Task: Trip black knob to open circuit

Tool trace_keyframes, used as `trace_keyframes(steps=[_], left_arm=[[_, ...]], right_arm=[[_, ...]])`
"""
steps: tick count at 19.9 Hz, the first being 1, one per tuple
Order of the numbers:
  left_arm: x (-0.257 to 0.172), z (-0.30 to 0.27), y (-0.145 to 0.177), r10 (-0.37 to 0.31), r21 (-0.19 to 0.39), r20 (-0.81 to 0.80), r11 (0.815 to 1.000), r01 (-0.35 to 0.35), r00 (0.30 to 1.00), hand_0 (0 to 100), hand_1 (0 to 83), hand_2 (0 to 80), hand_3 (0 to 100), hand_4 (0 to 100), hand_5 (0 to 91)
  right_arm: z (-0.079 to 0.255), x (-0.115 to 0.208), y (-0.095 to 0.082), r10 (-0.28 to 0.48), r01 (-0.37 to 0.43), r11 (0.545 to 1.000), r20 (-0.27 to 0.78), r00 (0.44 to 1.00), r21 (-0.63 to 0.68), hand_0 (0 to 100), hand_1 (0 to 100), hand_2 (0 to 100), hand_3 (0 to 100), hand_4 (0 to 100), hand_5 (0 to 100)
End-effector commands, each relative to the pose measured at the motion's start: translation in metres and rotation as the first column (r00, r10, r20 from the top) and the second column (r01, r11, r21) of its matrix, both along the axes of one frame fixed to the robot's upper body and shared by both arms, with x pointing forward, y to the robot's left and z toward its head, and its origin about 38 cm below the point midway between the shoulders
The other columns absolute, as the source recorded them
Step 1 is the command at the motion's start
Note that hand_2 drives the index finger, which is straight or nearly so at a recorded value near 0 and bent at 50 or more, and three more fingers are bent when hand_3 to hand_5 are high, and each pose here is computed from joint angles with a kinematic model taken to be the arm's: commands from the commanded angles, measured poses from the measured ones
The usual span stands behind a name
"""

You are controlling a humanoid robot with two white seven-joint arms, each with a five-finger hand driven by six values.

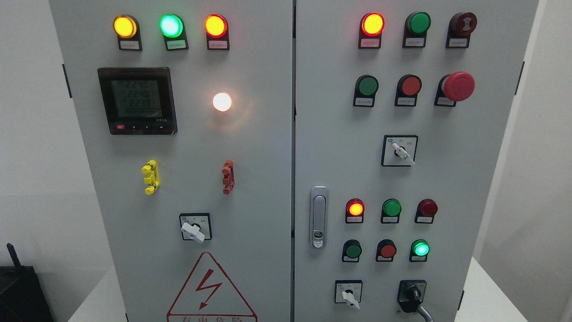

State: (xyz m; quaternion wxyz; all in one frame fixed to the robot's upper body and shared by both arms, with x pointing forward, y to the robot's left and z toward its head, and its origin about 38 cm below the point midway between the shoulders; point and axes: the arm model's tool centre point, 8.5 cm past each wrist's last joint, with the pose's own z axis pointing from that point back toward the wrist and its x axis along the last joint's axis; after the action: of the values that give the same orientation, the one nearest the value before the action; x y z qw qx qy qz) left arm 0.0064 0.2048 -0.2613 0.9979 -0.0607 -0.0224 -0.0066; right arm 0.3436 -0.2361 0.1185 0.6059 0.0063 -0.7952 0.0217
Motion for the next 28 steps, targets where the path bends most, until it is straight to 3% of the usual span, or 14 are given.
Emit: trace_keyframes(steps=[1, 13, 15, 18, 20, 21, 23, 24, 28], left_arm=[[0.006, 0.0, 0.0, -0.001, 0.002, 0.016, 1.0, 0.001, 1.0, 12, 38.9, 0.0, 0, 0, 0.0], [0.006, 0.0, 0.0, 0.001, 0.002, 0.016, 1.0, -0.001, 1.0, 12, 38.9, 0.0, 0, 0, 0.0], [0.006, 0.0, 0.0, 0.001, 0.002, 0.016, 1.0, -0.001, 1.0, 12, 38.9, 0.0, 0, 0, 0.0], [0.006, 0.0, 0.0, 0.001, 0.002, 0.016, 1.0, -0.001, 1.0, 12, 38.9, 0.0, 0, 0, 0.0], [0.006, 0.0, 0.0, -0.001, 0.002, 0.017, 1.0, 0.001, 1.0, 12, 38.9, 0.0, 0, 0, 0.0], [0.006, 0.0, 0.0, 0.001, 0.002, 0.016, 1.0, -0.001, 1.0, 12, 38.9, 0.0, 0, 0, 0.0], [0.006, 0.0, 0.0, 0.001, 0.002, 0.016, 1.0, -0.001, 1.0, 12, 38.9, 0.0, 0, 0, 0.0], [0.006, 0.0, 0.0, 0.001, 0.002, 0.016, 1.0, -0.001, 1.0, 12, 38.9, 0.0, 0, 0, 0.0], [0.006, 0.0, 0.0, 0.001, 0.002, 0.016, 1.0, -0.001, 1.0, 12, 38.9, 0.0, 0, 0, 0.0]], right_arm=[[0.001, -0.007, 0.003, 0.002, -0.002, 1.0, 0.003, 1.0, 0.005, 0, 0, 0, 100, 100, 100], [-0.002, -0.038, 0.003, -0.011, 0.011, 1.0, 0.009, 1.0, 0.016, 0, 0, 0, 100, 99, 98], [-0.004, -0.047, 0.003, -0.01, 0.01, 1.0, 0.008, 1.0, 0.019, 0, 0, 0, 100, 93, 92], [-0.008, -0.063, 0.003, -0.006, 0.006, 1.0, 0.001, 1.0, 0.026, 0, 0, 0, 92, 79, 79], [-0.011, -0.069, 0.004, -0.003, 0.003, 1.0, 0.005, 1.0, 0.03, 0, 0, 0, 69, 58, 58], [-0.012, -0.072, 0.004, -0.002, 0.002, 1.0, 0.005, 1.0, 0.03, 0, 0, 0, 51, 42, 43], [-0.013, -0.075, 0.006, 0.011, -0.011, 1.0, 0.002, 1.0, 0.027, 0, 0, 0, 32, 25, 29], [-0.013, -0.076, 0.006, 0.016, -0.016, 1.0, 0.002, 1.0, 0.025, 0, 0, 0, 14, 10, 15], [-0.015, -0.082, 0.008, 0.022, -0.022, 0.999, 0.003, 1.0, 0.028, 0, 0, 0, 1, 0, 1]])
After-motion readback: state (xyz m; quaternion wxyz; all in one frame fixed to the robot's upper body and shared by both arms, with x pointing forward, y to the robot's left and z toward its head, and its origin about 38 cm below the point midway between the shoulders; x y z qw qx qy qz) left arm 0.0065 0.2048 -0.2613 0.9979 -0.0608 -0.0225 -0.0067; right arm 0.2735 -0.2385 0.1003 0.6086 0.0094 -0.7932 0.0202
